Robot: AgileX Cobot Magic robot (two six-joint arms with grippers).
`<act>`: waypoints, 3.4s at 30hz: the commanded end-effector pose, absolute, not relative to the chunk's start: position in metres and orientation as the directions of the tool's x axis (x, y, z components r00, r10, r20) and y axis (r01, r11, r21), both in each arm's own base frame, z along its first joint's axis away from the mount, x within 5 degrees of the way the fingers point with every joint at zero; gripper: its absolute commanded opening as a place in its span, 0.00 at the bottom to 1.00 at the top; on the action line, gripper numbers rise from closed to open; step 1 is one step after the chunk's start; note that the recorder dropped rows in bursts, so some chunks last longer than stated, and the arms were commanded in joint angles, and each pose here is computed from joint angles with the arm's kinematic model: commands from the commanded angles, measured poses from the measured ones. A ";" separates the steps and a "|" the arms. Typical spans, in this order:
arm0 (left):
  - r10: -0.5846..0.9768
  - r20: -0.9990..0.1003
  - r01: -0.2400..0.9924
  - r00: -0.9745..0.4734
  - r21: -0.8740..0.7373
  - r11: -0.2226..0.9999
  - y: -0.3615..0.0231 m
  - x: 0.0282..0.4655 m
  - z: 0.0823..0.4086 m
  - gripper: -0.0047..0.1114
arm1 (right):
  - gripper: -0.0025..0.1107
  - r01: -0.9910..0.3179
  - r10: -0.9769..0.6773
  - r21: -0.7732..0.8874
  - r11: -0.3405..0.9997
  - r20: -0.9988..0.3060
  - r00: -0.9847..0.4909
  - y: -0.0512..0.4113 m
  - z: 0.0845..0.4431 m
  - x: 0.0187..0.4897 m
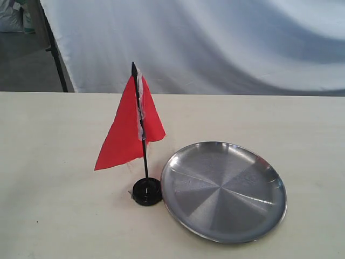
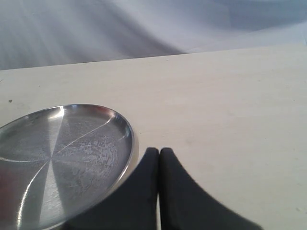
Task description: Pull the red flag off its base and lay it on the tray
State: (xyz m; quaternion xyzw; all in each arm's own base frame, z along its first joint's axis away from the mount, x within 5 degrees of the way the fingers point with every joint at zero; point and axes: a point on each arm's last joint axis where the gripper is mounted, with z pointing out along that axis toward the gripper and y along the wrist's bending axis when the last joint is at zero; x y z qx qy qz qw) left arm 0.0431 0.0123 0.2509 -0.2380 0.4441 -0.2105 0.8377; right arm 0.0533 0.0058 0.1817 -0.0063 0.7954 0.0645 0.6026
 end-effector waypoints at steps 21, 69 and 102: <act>-0.190 -0.870 0.520 -0.455 -0.432 0.737 -0.031 0.203 0.340 0.04 | 0.02 -0.087 0.061 0.087 0.992 -0.963 -0.262 0.005 0.182 0.053; 0.084 -0.774 0.515 -0.628 -0.333 0.790 -0.120 0.279 0.164 0.55 | 0.02 -0.087 0.061 0.087 0.992 -0.963 -0.262 0.005 0.182 0.053; 0.020 -0.784 0.508 -0.620 -0.382 0.772 -0.133 0.316 0.125 0.11 | 0.02 -0.087 0.061 0.087 0.992 -0.963 -0.262 0.005 0.182 0.053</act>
